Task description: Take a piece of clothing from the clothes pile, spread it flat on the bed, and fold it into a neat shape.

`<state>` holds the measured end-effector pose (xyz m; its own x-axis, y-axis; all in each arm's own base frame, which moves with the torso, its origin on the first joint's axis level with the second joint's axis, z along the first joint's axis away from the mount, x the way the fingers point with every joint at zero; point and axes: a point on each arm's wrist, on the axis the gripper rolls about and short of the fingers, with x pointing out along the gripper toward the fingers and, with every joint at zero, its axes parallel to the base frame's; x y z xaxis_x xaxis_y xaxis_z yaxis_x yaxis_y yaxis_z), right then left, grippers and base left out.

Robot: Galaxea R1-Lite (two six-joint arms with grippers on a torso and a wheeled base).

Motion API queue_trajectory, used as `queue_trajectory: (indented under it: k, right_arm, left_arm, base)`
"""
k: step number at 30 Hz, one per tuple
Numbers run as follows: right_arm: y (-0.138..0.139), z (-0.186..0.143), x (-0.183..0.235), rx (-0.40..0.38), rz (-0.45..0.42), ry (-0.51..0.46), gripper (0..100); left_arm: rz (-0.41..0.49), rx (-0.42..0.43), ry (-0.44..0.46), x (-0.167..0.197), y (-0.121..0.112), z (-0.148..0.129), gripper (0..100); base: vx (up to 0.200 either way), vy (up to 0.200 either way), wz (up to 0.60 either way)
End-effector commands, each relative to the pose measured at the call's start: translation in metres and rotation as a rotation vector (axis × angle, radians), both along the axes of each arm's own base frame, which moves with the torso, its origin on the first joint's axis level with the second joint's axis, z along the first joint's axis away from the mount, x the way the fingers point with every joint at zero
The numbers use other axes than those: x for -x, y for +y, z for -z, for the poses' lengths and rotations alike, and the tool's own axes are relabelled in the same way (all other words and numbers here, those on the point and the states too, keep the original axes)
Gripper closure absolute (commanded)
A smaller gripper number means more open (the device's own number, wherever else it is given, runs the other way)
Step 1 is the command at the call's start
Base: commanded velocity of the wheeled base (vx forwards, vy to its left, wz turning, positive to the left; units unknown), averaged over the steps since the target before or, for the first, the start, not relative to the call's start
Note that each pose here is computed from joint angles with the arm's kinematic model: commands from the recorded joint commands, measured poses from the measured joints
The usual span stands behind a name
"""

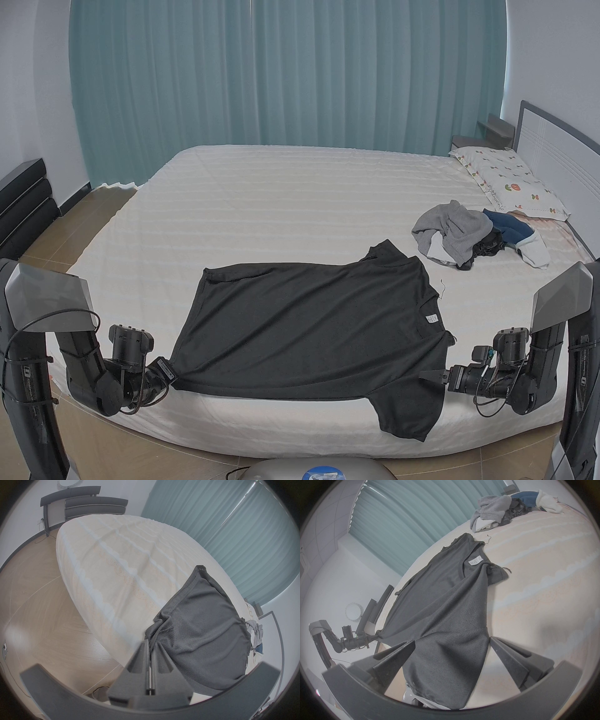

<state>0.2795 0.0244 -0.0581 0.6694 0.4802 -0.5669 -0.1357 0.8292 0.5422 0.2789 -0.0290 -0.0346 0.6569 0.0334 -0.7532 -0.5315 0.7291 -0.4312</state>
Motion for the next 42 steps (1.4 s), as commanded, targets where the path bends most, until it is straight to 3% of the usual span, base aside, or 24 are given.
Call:
queue_trajectory:
  k: [1,3,4,14,22,33,42]
  right_arm:
    - [0.001,0.004,0.001,0.009,-0.008,0.010,0]
    - [0.000,0.007,0.001,0.025,0.005,0.015,0]
    - [0.000,0.007,0.001,0.028,0.007,0.016,100]
    - [0.000,0.009,0.003,0.055,0.031,0.023,100]
    - [-0.019,0.001,0.019,0.044,0.084,0.031,100]
    - [-0.022,0.000,0.033,-0.007,0.052,0.042,100]
    - [-0.018,-0.001,0.009,-0.013,0.049,-0.043,100]
  left_arm:
    - [-0.001,0.000,0.001,0.000,0.000,0.000,100]
    - [-0.001,0.000,0.001,0.000,0.000,0.000,100]
    - [-0.001,0.000,0.001,0.000,0.000,0.000,100]
    - [0.000,-0.001,0.003,0.000,0.000,0.001,100]
    - [0.000,-0.001,0.001,0.000,0.000,0.000,100]
    - [0.005,-0.009,0.007,0.006,0.000,0.000,100]
    - [0.011,-0.010,0.001,0.007,0.000,0.002,100]
  base:
    - [0.000,0.000,0.00]
    - [0.000,0.000,0.00]
    - [0.000,0.000,0.00]
    - [0.000,0.000,0.00]
    - [0.000,0.000,0.00]
    - [0.000,0.000,0.00]
    - [0.000,0.000,0.00]
